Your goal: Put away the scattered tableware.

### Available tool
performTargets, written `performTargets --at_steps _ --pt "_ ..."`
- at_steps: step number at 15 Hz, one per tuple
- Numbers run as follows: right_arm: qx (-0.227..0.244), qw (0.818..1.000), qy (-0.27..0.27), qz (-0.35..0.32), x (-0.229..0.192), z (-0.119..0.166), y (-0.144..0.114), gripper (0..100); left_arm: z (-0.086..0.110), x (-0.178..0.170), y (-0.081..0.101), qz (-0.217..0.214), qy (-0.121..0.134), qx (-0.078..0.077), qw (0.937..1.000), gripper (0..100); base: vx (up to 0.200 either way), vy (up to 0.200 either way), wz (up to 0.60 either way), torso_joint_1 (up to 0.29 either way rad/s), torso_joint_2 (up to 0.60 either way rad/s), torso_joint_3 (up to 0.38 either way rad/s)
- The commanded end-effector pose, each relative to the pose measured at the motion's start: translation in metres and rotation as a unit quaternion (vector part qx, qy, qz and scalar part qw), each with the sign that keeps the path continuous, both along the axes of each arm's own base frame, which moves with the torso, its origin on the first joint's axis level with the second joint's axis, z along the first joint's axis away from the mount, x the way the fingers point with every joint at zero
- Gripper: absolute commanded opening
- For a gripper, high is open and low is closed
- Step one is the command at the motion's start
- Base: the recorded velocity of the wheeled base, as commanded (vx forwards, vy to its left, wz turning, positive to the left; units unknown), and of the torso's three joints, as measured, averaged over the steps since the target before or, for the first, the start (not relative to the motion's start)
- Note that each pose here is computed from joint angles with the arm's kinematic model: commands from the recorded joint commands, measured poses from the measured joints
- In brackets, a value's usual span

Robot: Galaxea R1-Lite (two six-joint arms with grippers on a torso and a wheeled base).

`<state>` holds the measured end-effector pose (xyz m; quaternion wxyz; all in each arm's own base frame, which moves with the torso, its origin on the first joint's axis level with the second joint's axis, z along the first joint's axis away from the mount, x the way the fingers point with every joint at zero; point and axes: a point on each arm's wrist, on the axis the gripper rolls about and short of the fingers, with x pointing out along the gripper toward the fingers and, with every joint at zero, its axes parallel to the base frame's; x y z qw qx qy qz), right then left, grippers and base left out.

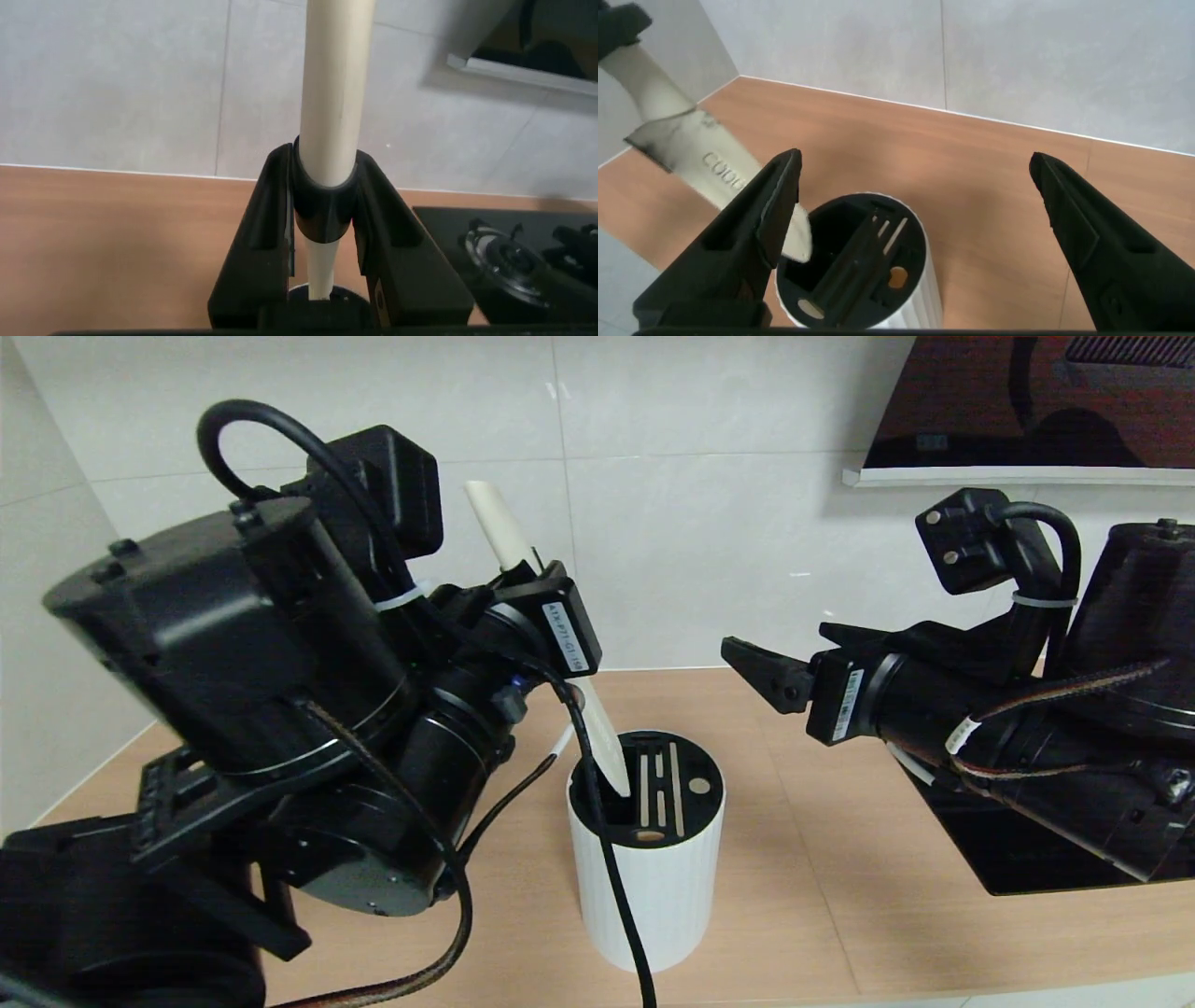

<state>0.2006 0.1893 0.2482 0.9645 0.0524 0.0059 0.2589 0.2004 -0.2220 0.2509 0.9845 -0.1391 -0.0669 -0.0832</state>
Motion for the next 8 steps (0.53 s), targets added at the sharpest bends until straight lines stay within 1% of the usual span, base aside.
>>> performTargets --at_steps 1,6,7,8 --pt "-0.001 1.0 0.0 0.0 0.0 0.0 0.0 100 -0.014 0.006 -0.007 0.0 0.013 0.017 0.9998 0 0.0 0.0 0.0 0.0 0.0 0.0" --pt "-0.002 1.0 0.001 0.001 -0.001 -0.001 0.0 100 -0.021 0.005 -0.01 -0.006 0.021 0.026 0.9994 0 0.0 0.0 0.0 0.0 0.0 0.0" --pt "-0.002 1.0 0.001 0.001 -0.001 -0.002 0.0 100 -0.03 0.008 -0.015 -0.007 0.029 0.035 0.9989 0 0.0 0.0 0.0 0.0 0.0 0.0" --pt "-0.002 1.0 0.001 0.001 -0.001 -0.002 0.0 100 -0.034 0.01 -0.017 -0.007 0.033 0.039 0.9987 0 0.0 0.0 0.0 0.0 0.0 0.0"
